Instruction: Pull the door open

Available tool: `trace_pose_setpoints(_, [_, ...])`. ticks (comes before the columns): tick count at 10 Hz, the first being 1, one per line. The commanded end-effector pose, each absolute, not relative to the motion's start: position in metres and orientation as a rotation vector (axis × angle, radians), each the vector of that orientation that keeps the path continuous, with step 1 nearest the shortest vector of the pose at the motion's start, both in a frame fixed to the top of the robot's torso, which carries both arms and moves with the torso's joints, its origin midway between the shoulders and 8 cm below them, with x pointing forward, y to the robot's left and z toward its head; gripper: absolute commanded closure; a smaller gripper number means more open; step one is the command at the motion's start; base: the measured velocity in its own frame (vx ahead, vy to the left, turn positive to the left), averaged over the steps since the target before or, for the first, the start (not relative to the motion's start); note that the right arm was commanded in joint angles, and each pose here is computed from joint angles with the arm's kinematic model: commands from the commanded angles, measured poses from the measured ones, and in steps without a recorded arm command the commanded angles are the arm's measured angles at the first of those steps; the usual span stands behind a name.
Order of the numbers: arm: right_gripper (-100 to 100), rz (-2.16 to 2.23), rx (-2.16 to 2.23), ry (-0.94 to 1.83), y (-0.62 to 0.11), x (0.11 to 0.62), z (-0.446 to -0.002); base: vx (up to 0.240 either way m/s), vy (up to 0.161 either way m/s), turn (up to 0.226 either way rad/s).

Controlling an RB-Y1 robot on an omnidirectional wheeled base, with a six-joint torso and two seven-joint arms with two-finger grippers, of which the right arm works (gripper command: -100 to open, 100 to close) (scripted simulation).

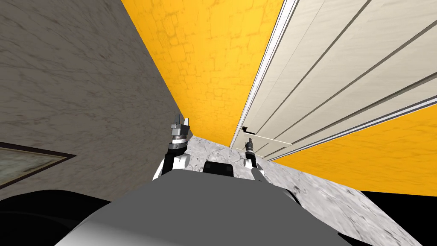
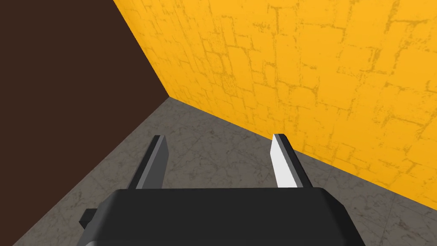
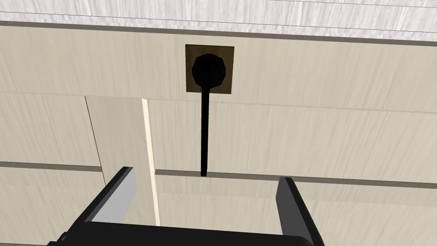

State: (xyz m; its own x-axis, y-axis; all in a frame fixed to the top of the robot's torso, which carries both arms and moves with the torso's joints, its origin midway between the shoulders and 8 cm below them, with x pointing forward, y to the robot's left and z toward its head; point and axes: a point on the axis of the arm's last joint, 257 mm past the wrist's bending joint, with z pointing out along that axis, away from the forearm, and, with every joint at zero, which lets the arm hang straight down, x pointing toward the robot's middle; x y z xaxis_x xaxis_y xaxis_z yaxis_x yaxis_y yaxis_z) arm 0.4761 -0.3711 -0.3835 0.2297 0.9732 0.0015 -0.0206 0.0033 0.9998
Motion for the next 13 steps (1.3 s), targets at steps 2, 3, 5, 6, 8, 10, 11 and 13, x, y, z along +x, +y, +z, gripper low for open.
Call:
trace_pose_setpoints(2, [-100, 1.031, 1.312, 1.031, -0.373, 0.474, -0.392, 0.038, -0.057, 0.077])
trace_pose_setpoints(3, [-100, 1.036, 1.308, 1.029, -0.372, 0.475, -0.39, 0.018, -0.034, 0.027])
trace_pose_setpoints(5, [-100, 1.025, 1.314, 1.019, -0.384, 0.469, -0.392, 0.133, 0.001, 0.07])
trace_pose_setpoints(6, [-100, 1.013, 1.321, 1.007, -0.399, 0.461, -0.393, 0.155, 0.024, 0.113])
trace_pose_setpoints(8, [-100, 1.019, 1.313, 1.002, -0.398, 0.464, -0.388, 0.094, -0.003, 0.021])
trace_pose_setpoints(10, [-100, 0.994, 1.332, 0.989, -0.422, 0.449, -0.393, 0.07, -0.007, 0.08])
trace_pose_setpoints(11, [-100, 0.989, 1.334, 0.984, -0.428, 0.446, -0.393, 0.192, -0.016, 0.158])
trace_pose_setpoints(13, [-100, 0.972, 1.342, 0.967, -0.448, 0.434, -0.393, 0.207, -0.006, 0.107])
